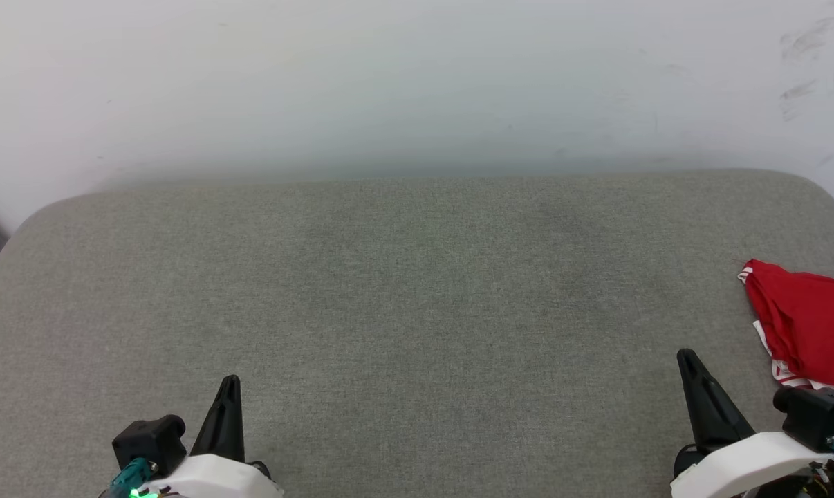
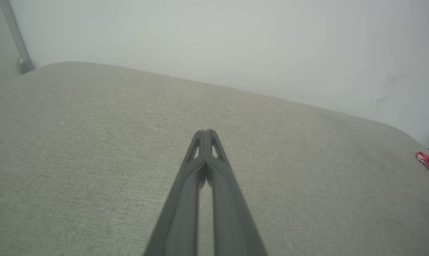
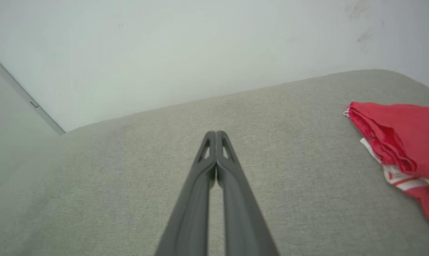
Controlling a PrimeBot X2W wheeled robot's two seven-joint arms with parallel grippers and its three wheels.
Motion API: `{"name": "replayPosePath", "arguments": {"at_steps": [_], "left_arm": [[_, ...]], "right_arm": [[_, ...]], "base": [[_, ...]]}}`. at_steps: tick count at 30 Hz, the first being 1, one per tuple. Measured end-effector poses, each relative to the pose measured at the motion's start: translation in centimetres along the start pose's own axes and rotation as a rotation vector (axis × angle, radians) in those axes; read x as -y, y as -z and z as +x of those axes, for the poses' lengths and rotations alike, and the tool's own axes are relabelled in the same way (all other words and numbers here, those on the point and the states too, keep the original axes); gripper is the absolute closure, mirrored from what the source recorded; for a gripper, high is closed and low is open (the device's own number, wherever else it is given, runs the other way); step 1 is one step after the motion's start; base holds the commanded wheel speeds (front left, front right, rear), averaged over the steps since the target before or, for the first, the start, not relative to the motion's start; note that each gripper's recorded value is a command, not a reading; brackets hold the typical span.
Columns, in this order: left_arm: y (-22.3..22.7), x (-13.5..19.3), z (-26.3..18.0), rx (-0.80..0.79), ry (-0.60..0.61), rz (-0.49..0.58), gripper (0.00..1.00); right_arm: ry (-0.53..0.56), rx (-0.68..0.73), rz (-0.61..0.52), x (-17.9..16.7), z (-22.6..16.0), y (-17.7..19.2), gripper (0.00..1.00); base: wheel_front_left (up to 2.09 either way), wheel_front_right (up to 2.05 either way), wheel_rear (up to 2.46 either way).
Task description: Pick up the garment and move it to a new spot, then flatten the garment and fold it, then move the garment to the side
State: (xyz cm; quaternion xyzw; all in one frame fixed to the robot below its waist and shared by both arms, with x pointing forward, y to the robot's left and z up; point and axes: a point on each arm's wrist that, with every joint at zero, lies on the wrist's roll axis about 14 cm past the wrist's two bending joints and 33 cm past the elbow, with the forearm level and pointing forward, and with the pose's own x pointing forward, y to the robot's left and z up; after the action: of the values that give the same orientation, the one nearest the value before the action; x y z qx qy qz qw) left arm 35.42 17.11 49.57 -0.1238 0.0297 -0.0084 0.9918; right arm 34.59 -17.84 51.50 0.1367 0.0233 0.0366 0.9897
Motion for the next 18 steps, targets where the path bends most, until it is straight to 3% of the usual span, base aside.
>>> {"name": "replayPosePath", "arguments": {"at_steps": [18], "left_arm": [[0.66, -1.0, 0.99, -0.069, -0.042, -0.289, 1.0]], "right_arm": [[0.001, 0.013, 0.294, 0.39, 0.85, 0.07, 1.0]], "base": [[0.0, 0.0, 0.0]]}}
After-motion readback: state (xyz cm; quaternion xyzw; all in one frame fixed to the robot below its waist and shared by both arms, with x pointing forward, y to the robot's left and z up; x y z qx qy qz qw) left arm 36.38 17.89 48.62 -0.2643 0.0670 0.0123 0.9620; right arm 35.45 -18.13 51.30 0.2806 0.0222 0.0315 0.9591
